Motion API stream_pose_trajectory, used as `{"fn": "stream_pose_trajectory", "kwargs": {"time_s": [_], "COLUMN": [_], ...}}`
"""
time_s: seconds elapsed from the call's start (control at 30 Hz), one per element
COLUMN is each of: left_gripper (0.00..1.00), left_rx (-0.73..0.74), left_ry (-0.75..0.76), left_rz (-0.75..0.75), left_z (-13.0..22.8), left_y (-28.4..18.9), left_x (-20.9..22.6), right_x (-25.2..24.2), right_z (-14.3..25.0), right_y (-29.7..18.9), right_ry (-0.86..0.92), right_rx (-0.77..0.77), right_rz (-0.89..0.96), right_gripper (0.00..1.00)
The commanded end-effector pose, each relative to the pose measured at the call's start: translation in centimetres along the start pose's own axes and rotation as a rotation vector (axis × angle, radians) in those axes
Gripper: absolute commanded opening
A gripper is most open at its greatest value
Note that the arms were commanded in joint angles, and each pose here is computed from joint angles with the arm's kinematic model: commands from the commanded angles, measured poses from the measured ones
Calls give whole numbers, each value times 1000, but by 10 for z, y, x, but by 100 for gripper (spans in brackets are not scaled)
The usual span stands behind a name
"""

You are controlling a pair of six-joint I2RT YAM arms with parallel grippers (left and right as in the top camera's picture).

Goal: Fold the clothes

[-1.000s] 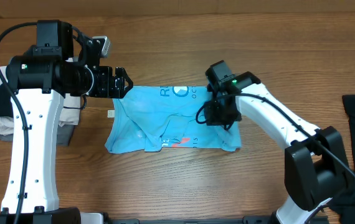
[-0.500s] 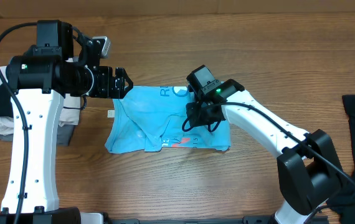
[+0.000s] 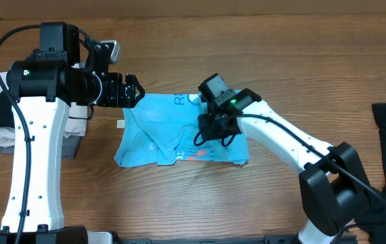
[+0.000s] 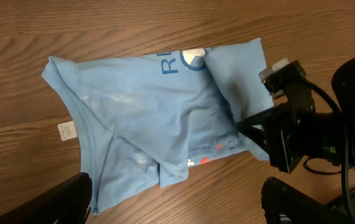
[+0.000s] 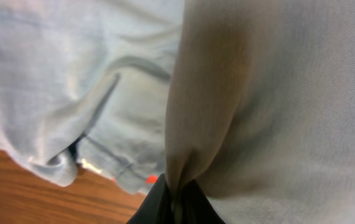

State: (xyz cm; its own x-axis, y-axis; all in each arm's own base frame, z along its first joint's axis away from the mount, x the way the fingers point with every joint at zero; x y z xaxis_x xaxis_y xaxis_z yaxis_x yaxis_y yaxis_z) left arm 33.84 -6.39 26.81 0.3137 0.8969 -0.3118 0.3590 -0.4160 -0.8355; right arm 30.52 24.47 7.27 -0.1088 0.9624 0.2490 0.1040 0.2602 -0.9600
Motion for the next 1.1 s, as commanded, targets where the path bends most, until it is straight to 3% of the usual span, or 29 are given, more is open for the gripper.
{"fn": "stream_pose_trajectory", "kwargs": {"time_s": [0.0, 0.03, 0.07, 0.1, 0.13, 0.5, 0.6, 1.07], "left_gripper": [89, 90, 89, 89, 89, 90, 90, 90], "left_rx": [-21, -21, -20, -19, -18, -18, -24, -24], "left_ry": [31, 30, 30, 29, 29, 29, 32, 32], "left_rz": [4, 4, 4, 4, 4, 4, 3, 3], "left_z": [-5, -5, -4, -4, -4, -4, -5, -5], "left_y": [-5, -4, -4, -4, -4, -4, -5, -5], "left_x": [-5, -5, -5, -5, -5, -5, -4, -4], "right_x": [22, 25, 26, 27, 27, 0, 3, -4], "right_z": [2, 3, 4, 4, 2, -28, -41, -34], "right_y": [-14, -14, -14, -14, -14, -20, -19, 42], "right_ry": [-33, -41, -46, -47, -39, 60, 58, 30], "right_rx": [-30, -29, -31, -33, -37, -98, -144, -89], "right_rz": [-54, -55, -54, -55, -58, -63, -87, 33], "right_gripper": [7, 11, 26, 48, 51, 44, 47, 50]}}
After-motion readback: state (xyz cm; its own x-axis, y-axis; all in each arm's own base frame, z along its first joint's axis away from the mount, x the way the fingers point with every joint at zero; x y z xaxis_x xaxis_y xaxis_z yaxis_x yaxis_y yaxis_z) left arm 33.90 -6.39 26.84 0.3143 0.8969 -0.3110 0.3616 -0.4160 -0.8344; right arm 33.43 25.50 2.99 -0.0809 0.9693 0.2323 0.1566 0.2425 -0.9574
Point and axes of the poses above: each gripper's point midway between its finger pads, its own y axis out along the fingers, its own x axis along the line the jaws close on, z = x × y, the point moved 1 cm from there along -y, back along the fingers, and after that the axes turned 7 degrees about y, right-handed, at the moved point
